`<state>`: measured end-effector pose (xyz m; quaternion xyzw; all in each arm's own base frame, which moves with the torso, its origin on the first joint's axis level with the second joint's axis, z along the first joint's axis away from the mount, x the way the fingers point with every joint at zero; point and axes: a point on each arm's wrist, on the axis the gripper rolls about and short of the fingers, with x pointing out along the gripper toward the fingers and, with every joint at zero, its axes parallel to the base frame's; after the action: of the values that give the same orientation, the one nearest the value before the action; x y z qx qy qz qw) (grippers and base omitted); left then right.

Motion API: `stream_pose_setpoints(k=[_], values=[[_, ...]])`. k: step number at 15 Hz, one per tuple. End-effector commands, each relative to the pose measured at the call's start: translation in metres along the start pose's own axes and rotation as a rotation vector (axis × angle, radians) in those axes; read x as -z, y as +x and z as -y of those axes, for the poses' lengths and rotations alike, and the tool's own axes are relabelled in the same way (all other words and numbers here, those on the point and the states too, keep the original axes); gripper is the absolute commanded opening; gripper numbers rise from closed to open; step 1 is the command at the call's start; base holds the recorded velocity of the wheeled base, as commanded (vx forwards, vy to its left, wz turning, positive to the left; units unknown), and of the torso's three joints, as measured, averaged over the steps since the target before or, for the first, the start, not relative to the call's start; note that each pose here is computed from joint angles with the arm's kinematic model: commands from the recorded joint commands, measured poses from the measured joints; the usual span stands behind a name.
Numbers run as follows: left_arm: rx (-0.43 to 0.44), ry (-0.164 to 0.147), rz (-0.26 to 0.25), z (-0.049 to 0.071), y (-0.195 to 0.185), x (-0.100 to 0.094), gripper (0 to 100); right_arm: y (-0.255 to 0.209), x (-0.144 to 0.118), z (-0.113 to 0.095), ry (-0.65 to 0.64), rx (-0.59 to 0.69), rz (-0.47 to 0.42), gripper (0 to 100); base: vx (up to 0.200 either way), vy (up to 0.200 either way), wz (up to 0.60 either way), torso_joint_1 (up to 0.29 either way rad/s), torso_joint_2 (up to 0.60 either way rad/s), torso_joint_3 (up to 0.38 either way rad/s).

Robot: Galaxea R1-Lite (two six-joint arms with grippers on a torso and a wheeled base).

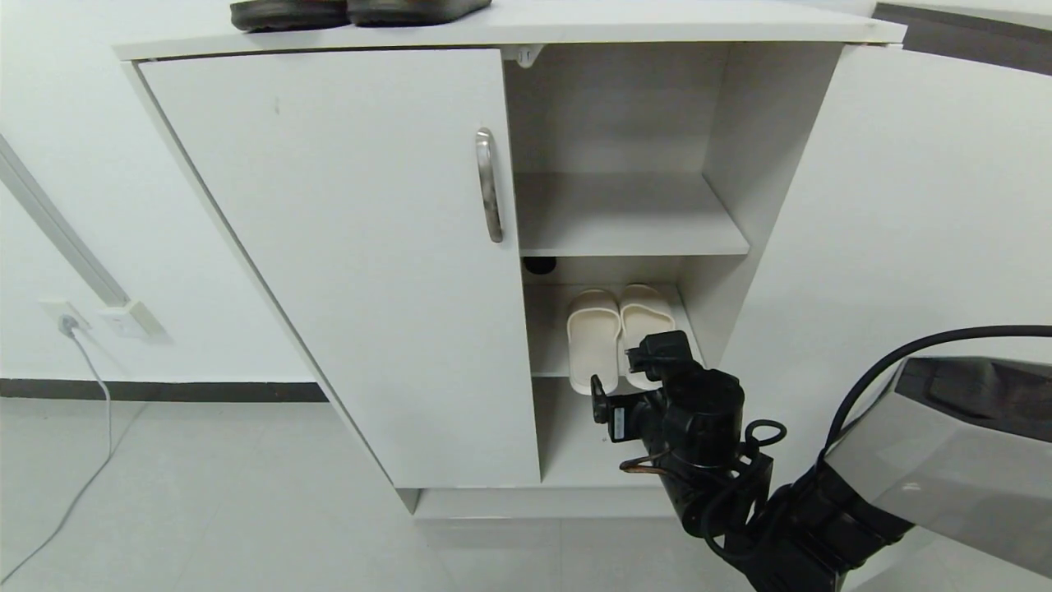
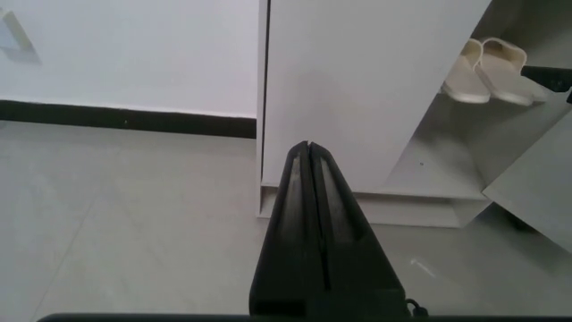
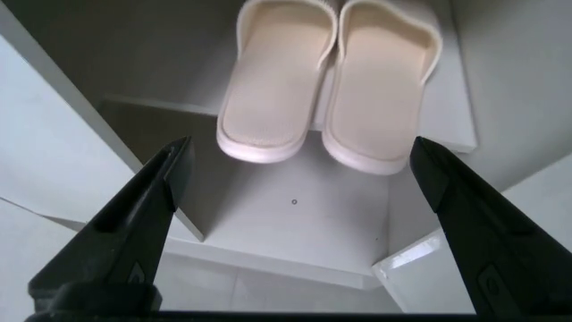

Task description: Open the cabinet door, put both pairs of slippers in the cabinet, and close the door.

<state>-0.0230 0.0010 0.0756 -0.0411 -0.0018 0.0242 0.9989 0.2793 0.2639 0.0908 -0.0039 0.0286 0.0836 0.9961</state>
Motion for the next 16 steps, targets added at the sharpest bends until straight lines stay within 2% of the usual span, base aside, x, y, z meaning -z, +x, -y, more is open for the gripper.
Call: stream_pose_setpoints(k=[1,7,15,16], values=[[-0.001,-0.001,-0.002,0.0,0.0001,0.0001,0,0.0005,0.002,0.0003,-0.003,0.001,-0.005,100,0.0,0.0,0.0,0.002,0.0,0.188],[-0.001,0.002,-0.002,0.0,0.0001,0.0001,0,0.0013,0.0082,0.0001,-0.016,0.004,-0.019,100,0.0,0.0,0.0,0.002,0.0,0.19],[-0.001,-0.001,-0.002,0.0,0.0001,0.0001,0,0.002,0.01,0.0004,-0.024,0.007,-0.023,100,0.0,0.0,0.0,-0.001,0.0,0.017],[0.001,-0.001,0.0,0.0,0.0001,-0.0001,0,0.0021,0.0104,0.0003,-0.024,0.007,-0.023,100,0.0,0.2,0.0,-0.012,0.01,0.007]])
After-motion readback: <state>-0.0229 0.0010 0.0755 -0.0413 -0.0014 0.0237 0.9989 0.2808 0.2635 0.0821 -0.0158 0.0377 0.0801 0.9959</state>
